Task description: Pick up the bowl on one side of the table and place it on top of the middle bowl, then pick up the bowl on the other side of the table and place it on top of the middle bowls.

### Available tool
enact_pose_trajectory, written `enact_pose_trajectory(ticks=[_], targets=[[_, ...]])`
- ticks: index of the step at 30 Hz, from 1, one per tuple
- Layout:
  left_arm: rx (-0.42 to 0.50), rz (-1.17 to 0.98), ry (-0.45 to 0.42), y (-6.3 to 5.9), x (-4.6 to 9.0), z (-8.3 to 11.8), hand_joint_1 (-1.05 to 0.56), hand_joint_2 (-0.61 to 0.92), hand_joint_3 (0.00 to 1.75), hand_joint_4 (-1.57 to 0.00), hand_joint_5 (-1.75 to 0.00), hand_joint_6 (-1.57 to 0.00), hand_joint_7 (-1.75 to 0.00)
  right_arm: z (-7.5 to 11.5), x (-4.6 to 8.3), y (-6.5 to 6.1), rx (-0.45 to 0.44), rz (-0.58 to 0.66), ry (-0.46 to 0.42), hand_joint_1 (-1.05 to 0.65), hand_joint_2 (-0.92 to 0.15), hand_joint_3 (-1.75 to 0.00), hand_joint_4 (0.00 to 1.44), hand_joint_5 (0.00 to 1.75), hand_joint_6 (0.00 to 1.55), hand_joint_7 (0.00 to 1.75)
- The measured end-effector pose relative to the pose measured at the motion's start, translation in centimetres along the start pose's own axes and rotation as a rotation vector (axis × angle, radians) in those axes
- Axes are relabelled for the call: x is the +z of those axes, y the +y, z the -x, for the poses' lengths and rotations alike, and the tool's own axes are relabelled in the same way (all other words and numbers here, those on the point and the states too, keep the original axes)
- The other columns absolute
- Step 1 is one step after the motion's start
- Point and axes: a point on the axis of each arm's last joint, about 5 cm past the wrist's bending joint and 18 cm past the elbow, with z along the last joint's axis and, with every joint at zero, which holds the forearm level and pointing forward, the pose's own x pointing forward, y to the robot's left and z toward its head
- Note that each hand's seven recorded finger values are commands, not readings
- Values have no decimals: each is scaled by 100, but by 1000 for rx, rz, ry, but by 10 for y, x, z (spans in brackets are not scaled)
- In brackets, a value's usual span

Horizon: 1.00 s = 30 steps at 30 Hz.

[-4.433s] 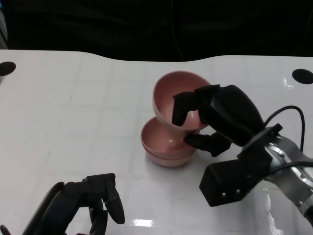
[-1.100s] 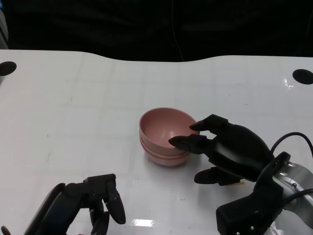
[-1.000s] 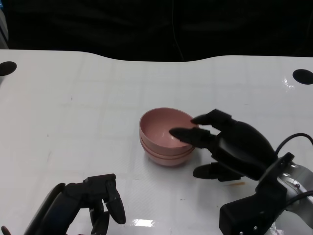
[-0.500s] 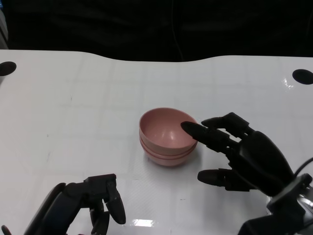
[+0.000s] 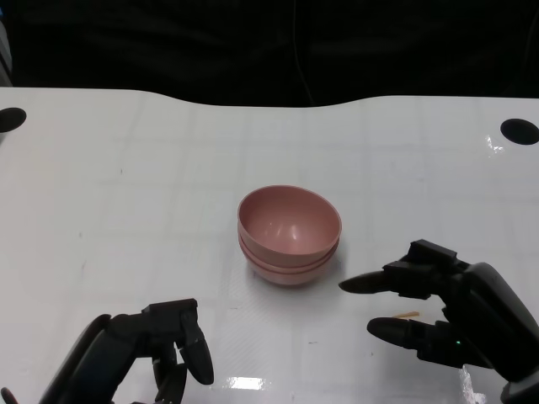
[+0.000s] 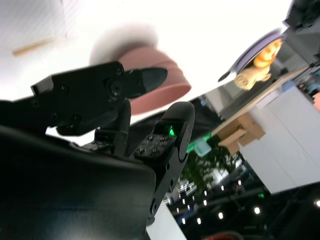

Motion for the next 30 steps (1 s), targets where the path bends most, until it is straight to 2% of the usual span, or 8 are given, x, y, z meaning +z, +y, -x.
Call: enact_pose_trajectory(ticks=[2, 3, 4, 5, 8, 13, 16, 30], targets=[[3, 1, 1, 0, 0, 0, 9, 23, 162, -92, -170, -82, -151, 3, 1, -2, -19, -27, 11, -6, -88, -17, 58, 131, 77, 69], [2, 1, 2, 1, -1, 0, 8, 23, 162, -92, -171, -81, -151, 4, 2, -2, -32, -49, 15, 0, -76, -42, 60, 135, 77, 78], [2, 2, 2, 1, -1, 0, 8, 23, 162, -92, -171, -81, -152, 5, 4, -1, -51, -77, 18, 4, -56, -82, 62, 138, 75, 88], [0, 2, 1, 1, -1, 0, 8, 23, 162, -92, -172, -81, -152, 6, 5, 0, -76, -111, 23, 6, -48, -99, 62, 139, 75, 92], [-2, 4, 0, 1, -2, -1, 8, 23, 162, -91, -172, -81, -153, 7, 7, 3, -110, -172, 35, 12, -36, -126, 68, 150, 78, 107], [-4, 23, 10, 1, -7, 0, 8, 23, 162, -91, -172, -82, -153, 6, 6, 10, -160, -276, 72, 16, -28, -160, 89, 171, 87, 131], [2, 38, 19, 1, -10, 1, 9, 23, 163, -92, -173, -83, -154, 7, 2, 11, -148, -306, 95, 16, -24, -170, 96, 174, 89, 139], [49, 163, 16, -1, -12, -2, 12, 26, 161, -90, -175, -81, -162, 10, -8, 9, -120, -349, 145, 12, -18, -174, 101, 175, 86, 153]])
